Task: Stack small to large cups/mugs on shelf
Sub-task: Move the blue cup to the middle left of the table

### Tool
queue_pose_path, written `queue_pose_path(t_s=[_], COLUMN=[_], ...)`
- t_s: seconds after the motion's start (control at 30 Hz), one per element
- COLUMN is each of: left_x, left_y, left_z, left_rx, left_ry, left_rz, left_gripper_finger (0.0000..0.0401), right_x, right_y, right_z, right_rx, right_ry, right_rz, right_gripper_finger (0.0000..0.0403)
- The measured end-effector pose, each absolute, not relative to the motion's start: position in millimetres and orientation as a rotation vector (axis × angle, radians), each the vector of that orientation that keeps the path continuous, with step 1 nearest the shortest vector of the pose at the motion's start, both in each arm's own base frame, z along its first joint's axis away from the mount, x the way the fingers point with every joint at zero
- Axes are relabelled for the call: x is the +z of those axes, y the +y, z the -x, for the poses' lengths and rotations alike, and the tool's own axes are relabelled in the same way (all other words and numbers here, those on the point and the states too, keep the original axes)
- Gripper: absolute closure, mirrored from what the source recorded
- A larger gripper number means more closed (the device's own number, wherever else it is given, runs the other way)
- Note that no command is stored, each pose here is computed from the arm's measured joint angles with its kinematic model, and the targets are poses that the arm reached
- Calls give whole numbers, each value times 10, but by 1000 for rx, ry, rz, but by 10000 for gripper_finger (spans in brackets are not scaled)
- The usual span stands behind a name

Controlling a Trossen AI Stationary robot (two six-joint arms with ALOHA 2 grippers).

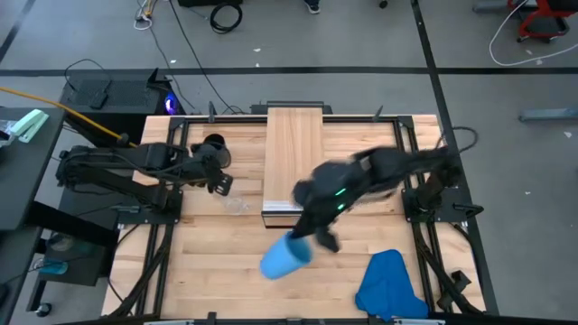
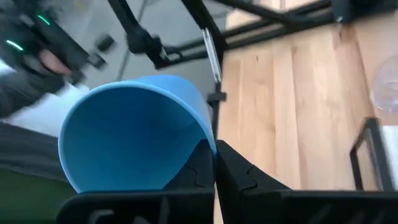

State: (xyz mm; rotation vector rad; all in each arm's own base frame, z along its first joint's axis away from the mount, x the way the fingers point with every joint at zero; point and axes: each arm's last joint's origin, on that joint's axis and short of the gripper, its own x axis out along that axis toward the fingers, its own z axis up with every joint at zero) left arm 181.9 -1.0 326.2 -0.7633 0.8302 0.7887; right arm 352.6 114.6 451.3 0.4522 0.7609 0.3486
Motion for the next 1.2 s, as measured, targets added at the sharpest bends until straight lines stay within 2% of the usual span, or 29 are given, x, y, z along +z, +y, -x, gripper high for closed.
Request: queue_pose_path(t_s=[0.3,0.57,0.77,0.97,1.2], left_x=[3340,3339,3338,3339,3336], left_y=[20,24,26,30,32], left_z=[-1542,-1428,-1432,-1431,-1421], left_rx=[829,874,880,895,903], left_ry=[831,861,857,844,850], left_rz=[798,812,810,809,799], left_gripper_finger=[328,332,333,339,339], right_x=[3568,2972,2770,2686,2554], right_y=[1319,1072,1004,1168,1353], right_z=[-4416,-4831,-4931,-4910,-4765], right_rx=[310,130,75,87,96], right_ry=[843,887,908,928,1062], right_rz=[-368,-317,-281,-196,-48], right_gripper_finger=[401,401,401,401,401])
